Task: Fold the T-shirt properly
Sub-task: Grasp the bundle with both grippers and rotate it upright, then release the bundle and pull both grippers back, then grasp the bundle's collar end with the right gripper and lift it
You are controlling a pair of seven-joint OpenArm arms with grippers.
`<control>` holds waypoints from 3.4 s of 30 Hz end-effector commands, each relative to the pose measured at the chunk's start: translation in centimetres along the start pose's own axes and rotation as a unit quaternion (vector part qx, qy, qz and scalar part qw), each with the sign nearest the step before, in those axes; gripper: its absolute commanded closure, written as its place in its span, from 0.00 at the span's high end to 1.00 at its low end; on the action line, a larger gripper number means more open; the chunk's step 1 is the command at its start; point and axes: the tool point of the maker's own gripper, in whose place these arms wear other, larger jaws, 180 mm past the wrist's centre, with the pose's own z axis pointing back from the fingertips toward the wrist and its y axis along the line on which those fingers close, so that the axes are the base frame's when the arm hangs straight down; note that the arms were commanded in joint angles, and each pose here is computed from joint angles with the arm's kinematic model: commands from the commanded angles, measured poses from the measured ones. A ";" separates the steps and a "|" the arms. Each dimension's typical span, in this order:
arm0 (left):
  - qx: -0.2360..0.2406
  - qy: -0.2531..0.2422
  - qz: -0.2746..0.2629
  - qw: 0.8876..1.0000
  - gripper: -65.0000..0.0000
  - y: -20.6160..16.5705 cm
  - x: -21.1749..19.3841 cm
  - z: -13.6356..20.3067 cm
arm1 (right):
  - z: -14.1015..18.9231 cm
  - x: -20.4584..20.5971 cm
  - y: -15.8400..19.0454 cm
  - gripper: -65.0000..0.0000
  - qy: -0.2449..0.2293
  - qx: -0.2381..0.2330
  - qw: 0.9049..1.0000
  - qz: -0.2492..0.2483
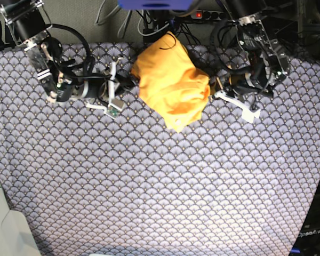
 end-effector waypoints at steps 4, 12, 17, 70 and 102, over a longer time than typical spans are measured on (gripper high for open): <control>-0.017 -0.007 0.008 1.000 0.00 -1.2 -0.3 -0.2 | 0.3 1.0 0.0 0.00 -0.016 0.003 1.000 0.007; -0.030 -0.034 0.034 0.998 0.00 -1.1 0.6 -3.5 | -0.4 -0.1 1.5 0.00 -0.011 0.017 1.000 -0.007; -0.054 -0.022 0.036 0.998 0.00 -2.9 0.4 -6.6 | -1.2 -0.9 3.3 0.00 -0.003 0.039 0.999 -0.008; -0.024 -0.133 0.213 0.968 0.00 10.4 6.1 6.5 | 3.3 7.8 13.0 0.00 -0.175 0.077 0.980 0.053; -0.006 -0.120 0.185 0.975 0.00 10.2 3.1 8.2 | -4.6 3.2 5.4 0.00 -0.136 0.082 0.986 -0.052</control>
